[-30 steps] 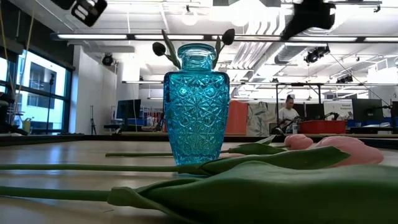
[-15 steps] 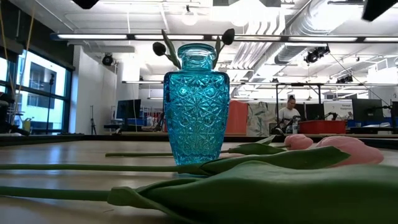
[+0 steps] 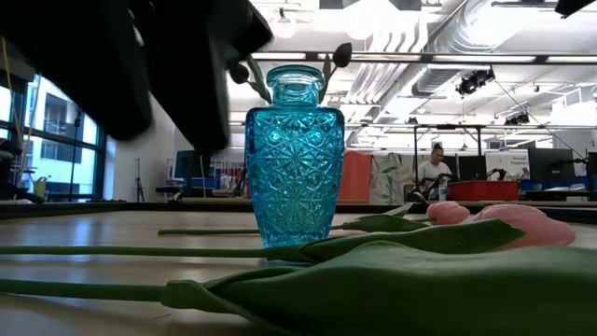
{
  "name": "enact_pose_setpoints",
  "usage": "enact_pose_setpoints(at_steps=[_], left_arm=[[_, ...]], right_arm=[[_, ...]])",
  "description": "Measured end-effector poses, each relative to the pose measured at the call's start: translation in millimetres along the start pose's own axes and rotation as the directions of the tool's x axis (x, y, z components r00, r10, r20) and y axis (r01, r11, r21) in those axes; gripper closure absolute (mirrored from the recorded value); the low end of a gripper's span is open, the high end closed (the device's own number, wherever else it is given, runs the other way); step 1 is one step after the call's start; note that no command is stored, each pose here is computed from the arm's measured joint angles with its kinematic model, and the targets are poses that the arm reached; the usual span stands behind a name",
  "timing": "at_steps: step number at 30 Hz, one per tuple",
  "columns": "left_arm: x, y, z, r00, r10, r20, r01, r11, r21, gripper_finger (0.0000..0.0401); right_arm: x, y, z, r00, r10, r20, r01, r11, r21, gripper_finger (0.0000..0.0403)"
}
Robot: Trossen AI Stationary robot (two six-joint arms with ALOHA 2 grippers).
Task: Sort flowers into vase by color
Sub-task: Put the black flower into the transparent vase
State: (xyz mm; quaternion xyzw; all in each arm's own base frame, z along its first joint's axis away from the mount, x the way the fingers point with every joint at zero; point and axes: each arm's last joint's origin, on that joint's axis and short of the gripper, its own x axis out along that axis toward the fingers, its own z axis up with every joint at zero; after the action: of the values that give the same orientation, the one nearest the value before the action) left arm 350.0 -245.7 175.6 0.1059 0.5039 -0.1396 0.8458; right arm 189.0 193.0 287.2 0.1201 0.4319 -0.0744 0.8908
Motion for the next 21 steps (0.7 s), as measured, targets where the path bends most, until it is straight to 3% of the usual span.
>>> enact_pose_setpoints(at_steps=[7, 14, 21], left_arm=[[25, 3, 7, 0.988, -0.146, 0.05, 0.148, 0.988, -0.034, 0.0243], [50, 4, -3, 0.992, -0.125, -0.006, 0.124, 0.991, -0.04, 0.0243], [52, 5, -4, 0.998, -0.07, 0.0, 0.07, 0.997, -0.038, 0.0263]], right_arm=[[0, 0, 0, 1.0, -0.006, 0.009, 0.006, 1.0, 0.0, 0.0085], [0, 0, 1, 1.0, -0.013, 0.022, 0.013, 1.0, 0.004, 0.0085], [0, 0, 1, 1.0, -0.014, 0.023, 0.014, 1.0, 0.004, 0.0085]])
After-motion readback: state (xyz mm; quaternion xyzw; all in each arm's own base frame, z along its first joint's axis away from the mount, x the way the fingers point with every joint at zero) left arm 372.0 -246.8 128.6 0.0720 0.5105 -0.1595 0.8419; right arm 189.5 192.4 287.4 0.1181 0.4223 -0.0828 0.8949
